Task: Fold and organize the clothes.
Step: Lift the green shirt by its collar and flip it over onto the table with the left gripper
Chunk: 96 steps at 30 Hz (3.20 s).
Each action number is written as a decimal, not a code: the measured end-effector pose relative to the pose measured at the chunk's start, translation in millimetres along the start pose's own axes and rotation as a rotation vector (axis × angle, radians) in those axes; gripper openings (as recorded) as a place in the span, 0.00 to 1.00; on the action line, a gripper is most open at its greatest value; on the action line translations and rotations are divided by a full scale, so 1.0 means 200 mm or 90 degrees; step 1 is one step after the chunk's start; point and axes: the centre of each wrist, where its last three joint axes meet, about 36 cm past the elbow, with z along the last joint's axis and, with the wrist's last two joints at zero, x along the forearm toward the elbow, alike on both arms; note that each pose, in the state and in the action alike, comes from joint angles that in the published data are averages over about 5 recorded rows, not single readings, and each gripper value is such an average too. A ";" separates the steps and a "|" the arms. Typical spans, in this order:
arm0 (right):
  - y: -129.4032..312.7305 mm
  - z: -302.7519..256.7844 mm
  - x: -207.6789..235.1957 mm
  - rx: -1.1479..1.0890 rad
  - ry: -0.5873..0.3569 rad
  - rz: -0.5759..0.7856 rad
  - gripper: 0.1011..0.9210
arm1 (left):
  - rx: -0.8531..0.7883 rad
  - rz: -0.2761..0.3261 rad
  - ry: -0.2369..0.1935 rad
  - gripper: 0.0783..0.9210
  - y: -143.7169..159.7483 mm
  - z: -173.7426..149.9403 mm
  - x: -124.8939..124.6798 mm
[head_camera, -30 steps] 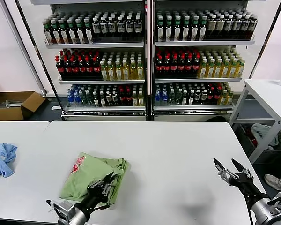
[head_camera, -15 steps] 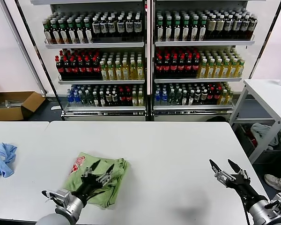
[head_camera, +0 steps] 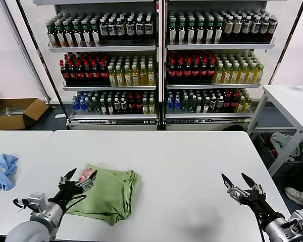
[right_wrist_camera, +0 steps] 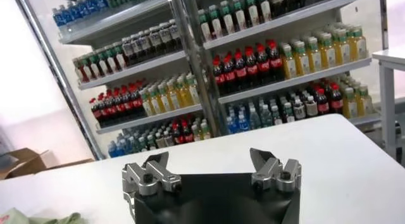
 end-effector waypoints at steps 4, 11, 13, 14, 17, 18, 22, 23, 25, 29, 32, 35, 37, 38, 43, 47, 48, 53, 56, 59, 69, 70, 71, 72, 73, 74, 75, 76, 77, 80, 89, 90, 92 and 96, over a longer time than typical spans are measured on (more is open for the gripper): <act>0.01 0.00 0.00 0.001 0.000 0.000 0.88 | 0.014 -0.001 0.043 0.88 0.05 0.02 -0.01; -0.01 0.00 0.02 0.005 0.000 0.007 0.88 | 0.026 0.011 0.094 0.88 0.11 0.05 -0.07; -0.01 0.00 0.02 0.006 0.000 0.009 0.88 | 0.030 0.014 0.106 0.88 0.12 0.05 -0.09; -0.01 0.00 0.02 0.006 0.000 0.010 0.88 | 0.032 0.016 0.111 0.88 0.13 0.06 -0.10; -0.01 0.00 0.02 0.005 -0.001 0.010 0.88 | 0.037 0.020 0.121 0.88 0.14 0.07 -0.12; -0.01 0.00 0.02 0.005 -0.001 0.010 0.88 | 0.039 0.021 0.123 0.88 0.14 0.07 -0.13; -0.01 0.00 0.02 0.007 -0.002 0.009 0.88 | 0.046 0.026 0.130 0.83 0.16 0.09 -0.16; -0.01 0.00 0.02 0.007 -0.002 0.010 0.88 | 0.047 0.027 0.131 0.80 0.16 0.10 -0.16; -0.01 0.00 0.02 0.007 -0.002 0.011 0.88 | 0.048 0.029 0.131 0.73 0.16 0.11 -0.17; -0.01 0.00 0.02 0.007 0.000 0.011 0.88 | 0.047 0.029 0.130 0.59 0.16 0.15 -0.17; -0.01 0.00 0.01 0.007 0.000 0.010 0.88 | 0.048 0.027 0.125 0.49 0.15 0.18 -0.17; -0.01 0.01 0.01 0.007 0.001 0.008 0.88 | 0.050 0.025 0.118 0.39 0.14 0.21 -0.17; -0.01 0.01 0.00 0.006 0.001 0.006 0.88 | 0.052 0.023 0.114 0.32 0.14 0.23 -0.16; -0.01 0.01 0.00 0.006 0.001 0.005 0.88 | 0.053 0.021 0.112 0.28 0.14 0.24 -0.16; -0.01 0.01 -0.02 0.005 0.001 0.000 0.88 | 0.062 0.010 0.099 0.12 0.14 0.26 -0.14; -0.02 0.01 -0.03 0.005 -0.001 -0.003 0.88 | 0.065 -0.004 0.089 0.04 0.17 0.25 -0.10; -0.02 0.01 -0.03 0.004 -0.001 -0.004 0.88 | 0.065 -0.010 0.086 0.04 0.19 0.24 -0.09; -0.02 0.02 -0.05 0.003 -0.002 -0.010 0.88 | 0.055 -0.057 0.067 0.04 0.33 0.16 -0.01; -0.02 0.02 -0.06 0.001 -0.003 -0.014 0.88 | 0.039 -0.100 0.055 0.04 0.47 0.08 0.07; -0.01 0.02 -0.08 -0.002 -0.004 -0.020 0.88 | 0.016 -0.149 0.040 0.04 0.61 -0.04 0.16; -0.01 0.03 -0.09 -0.006 -0.008 -0.030 0.88 | -0.055 -0.257 -0.035 0.04 0.86 -0.48 0.38; -0.01 0.03 -0.09 -0.006 -0.008 -0.029 0.88 | -0.059 -0.262 -0.043 0.04 0.85 -0.51 0.39; -0.01 0.03 -0.09 -0.006 -0.009 -0.028 0.88 | -0.062 -0.266 -0.050 0.04 0.83 -0.54 0.40; -0.01 0.03 -0.08 -0.006 -0.010 -0.027 0.88 | -0.064 -0.269 -0.056 0.04 0.81 -0.55 0.40; -0.02 0.03 -0.08 -0.005 -0.010 -0.026 0.88 | -0.066 -0.270 -0.062 0.04 0.78 -0.57 0.40; -0.02 0.03 -0.08 -0.005 -0.011 -0.025 0.88 | -0.067 -0.269 -0.066 0.04 0.74 -0.57 0.40; -0.02 0.02 -0.07 -0.004 -0.012 -0.024 0.88 | -0.067 -0.266 -0.070 0.04 0.69 -0.57 0.39; -0.02 0.02 -0.07 -0.003 -0.012 -0.022 0.88 | -0.067 -0.263 -0.072 0.04 0.65 -0.56 0.38; -0.02 0.02 -0.06 -0.002 -0.013 -0.021 0.88 | -0.066 -0.259 -0.072 0.04 0.59 -0.55 0.36; -0.02 0.01 -0.05 0.002 -0.015 -0.017 0.88 | -0.055 -0.243 -0.064 0.04 0.43 -0.45 0.29; 0.01 -0.03 -0.01 0.011 -0.017 -0.011 0.88 | 0.034 -0.127 0.029 0.04 -0.17 -0.02 0.00; 0.01 -0.03 -0.01 0.012 -0.017 -0.012 0.88 | 0.046 -0.110 0.036 0.04 -0.24 0.01 -0.02; 0.03 -0.04 -0.01 0.015 -0.015 -0.014 0.88 | 0.071 -0.075 0.049 0.04 -0.38 0.05 -0.06; 0.07 -0.04 -0.02 0.021 -0.006 -0.021 0.88 | 0.115 -0.020 0.060 0.04 -0.58 0.07 -0.12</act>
